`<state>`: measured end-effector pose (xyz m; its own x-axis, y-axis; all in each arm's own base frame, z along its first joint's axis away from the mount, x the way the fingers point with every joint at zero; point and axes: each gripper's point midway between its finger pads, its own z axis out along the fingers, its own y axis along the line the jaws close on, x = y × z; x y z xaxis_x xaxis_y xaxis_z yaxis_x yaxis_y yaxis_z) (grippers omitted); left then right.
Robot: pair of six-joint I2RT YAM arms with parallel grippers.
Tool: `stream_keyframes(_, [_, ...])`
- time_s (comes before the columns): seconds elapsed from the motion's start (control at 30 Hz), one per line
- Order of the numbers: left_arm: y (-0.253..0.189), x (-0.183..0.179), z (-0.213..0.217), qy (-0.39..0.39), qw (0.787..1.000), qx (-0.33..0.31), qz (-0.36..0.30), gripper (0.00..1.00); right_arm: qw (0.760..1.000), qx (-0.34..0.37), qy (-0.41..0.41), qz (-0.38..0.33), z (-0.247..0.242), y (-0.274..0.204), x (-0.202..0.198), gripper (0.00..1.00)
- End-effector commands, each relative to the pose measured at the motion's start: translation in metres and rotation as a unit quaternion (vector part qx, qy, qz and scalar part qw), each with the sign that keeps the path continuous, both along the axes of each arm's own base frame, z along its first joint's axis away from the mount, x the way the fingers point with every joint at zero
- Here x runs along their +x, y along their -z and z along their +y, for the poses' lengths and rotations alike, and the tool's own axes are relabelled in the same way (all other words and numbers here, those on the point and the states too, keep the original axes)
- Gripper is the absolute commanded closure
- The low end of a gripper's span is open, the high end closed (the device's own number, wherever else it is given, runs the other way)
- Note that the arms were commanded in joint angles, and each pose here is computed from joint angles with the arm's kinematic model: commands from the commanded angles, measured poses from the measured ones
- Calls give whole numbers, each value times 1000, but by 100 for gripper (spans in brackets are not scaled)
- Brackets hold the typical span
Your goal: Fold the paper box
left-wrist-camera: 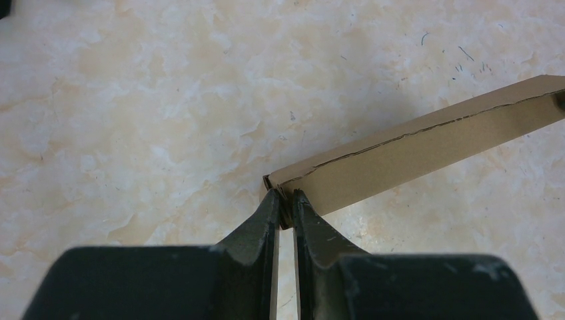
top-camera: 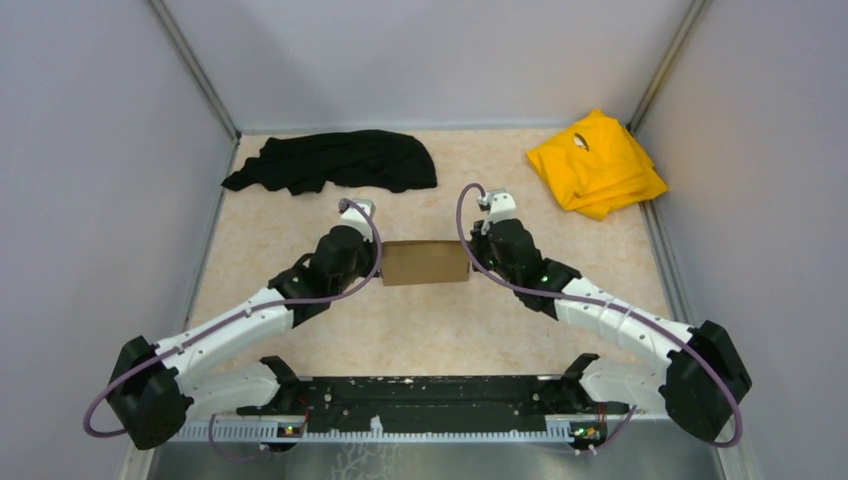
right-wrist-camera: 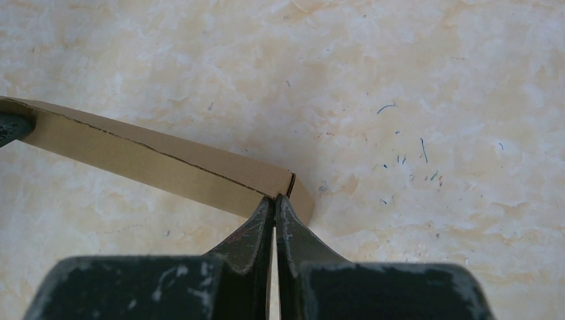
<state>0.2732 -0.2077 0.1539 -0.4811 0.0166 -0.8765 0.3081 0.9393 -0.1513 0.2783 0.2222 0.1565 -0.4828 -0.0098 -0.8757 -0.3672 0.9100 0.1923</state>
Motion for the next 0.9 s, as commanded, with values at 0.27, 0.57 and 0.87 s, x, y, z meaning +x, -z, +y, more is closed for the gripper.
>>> stream_keyframes(0.27, [16,-23,-12,42,999,-3,33,84,997,17,-69,31,24,12,-28,100])
stream_keyframes(0.57, [17,-22,-8,35,999,8,32,84,997,16,-70,33,24,13,-28,100])
stream_keyframes(0.87, [18,-22,-2,29,999,22,28,84,997,16,-71,33,23,13,-29,100])
